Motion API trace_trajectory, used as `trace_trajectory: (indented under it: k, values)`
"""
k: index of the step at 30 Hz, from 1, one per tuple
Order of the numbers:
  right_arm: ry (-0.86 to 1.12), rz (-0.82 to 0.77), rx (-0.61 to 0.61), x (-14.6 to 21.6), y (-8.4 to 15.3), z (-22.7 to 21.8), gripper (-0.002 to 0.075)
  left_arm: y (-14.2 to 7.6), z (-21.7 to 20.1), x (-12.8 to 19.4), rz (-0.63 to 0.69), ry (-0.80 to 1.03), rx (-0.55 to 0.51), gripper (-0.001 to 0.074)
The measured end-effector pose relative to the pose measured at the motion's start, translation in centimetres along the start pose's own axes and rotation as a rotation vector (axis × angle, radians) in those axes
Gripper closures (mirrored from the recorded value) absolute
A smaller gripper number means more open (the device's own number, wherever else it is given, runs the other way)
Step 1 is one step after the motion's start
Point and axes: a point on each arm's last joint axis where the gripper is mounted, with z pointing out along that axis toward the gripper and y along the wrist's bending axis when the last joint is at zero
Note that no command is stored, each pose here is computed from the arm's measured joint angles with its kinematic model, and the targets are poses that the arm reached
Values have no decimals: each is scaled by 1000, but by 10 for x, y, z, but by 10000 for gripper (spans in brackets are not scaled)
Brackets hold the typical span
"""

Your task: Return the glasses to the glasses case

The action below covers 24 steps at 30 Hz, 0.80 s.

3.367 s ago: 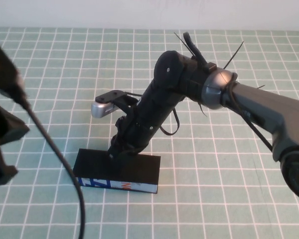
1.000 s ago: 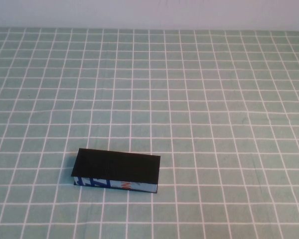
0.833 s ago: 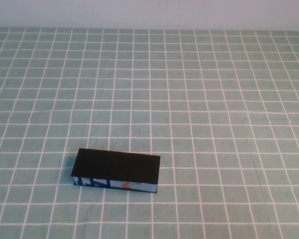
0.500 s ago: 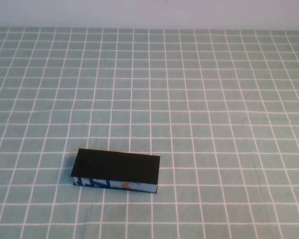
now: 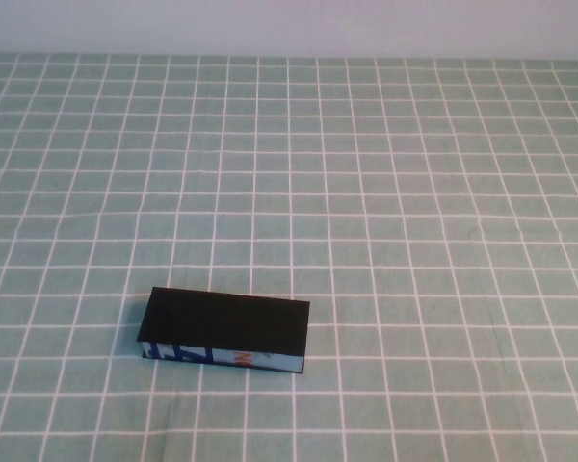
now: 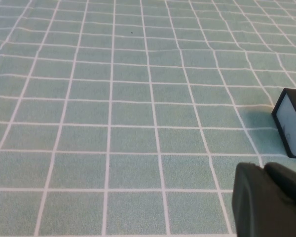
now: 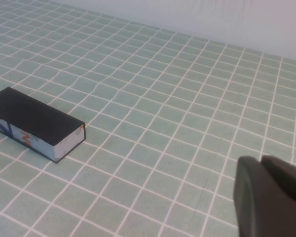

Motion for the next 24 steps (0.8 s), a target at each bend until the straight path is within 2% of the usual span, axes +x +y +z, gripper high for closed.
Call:
trace_trajectory:
  k: [24]
  values:
    - [2, 0, 0, 0, 0, 0, 737, 0, 0, 0, 8, -2, -3, 736]
